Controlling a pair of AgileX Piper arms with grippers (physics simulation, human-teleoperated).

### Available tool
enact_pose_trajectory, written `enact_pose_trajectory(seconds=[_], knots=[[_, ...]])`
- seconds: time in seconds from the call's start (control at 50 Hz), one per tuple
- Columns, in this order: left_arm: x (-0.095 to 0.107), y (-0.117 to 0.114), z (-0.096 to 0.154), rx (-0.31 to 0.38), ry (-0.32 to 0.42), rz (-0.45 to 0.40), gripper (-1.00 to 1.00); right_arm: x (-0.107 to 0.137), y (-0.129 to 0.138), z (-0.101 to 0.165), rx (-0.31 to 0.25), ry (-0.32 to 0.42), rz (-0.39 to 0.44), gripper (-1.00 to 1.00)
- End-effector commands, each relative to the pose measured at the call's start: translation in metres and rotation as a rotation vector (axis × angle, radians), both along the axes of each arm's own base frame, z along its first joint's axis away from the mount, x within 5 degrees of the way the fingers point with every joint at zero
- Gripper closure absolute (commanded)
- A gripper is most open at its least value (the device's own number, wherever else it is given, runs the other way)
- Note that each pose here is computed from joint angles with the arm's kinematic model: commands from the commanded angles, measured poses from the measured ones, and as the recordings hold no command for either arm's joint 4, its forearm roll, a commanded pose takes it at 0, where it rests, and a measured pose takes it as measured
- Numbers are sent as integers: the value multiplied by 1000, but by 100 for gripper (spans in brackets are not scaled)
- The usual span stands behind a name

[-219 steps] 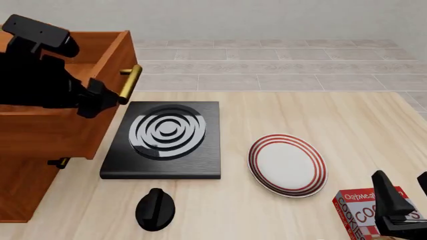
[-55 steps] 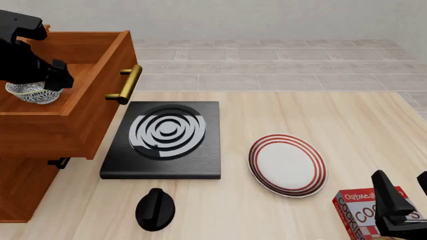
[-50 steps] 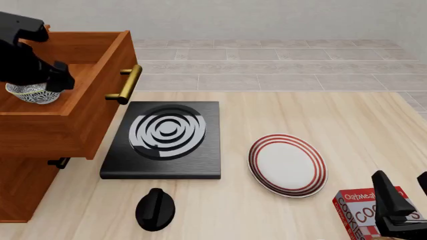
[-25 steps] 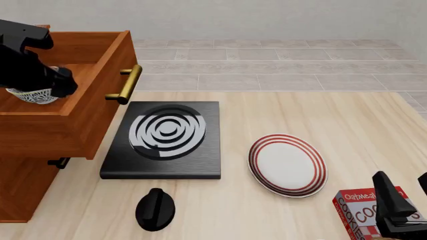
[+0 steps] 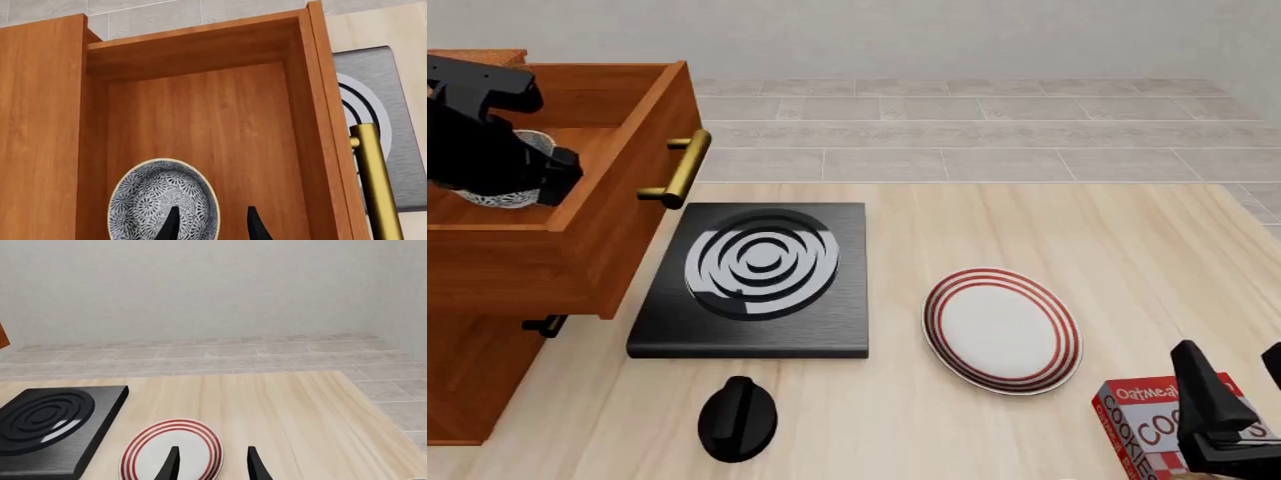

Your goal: Pick the akita bowl in the top layer of the wooden cabinet and place it on the plate.

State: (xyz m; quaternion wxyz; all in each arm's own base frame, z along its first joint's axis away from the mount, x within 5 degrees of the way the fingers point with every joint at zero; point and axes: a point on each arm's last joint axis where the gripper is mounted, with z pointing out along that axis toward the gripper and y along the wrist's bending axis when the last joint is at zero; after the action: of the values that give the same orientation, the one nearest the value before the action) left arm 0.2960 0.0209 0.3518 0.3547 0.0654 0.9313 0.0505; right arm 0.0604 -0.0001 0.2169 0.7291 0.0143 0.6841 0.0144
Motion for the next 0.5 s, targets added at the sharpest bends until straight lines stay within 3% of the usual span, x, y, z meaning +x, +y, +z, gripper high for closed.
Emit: enact_pose_trajectory(seconds=[0.02,0.5], knots=[[1,-1,-3,-2,2,-3,100,-1,0,0,-1,0,0,-100],[4,-5,14,-12,-45,-1,100,-1,0,0,-1,0,0,-100]])
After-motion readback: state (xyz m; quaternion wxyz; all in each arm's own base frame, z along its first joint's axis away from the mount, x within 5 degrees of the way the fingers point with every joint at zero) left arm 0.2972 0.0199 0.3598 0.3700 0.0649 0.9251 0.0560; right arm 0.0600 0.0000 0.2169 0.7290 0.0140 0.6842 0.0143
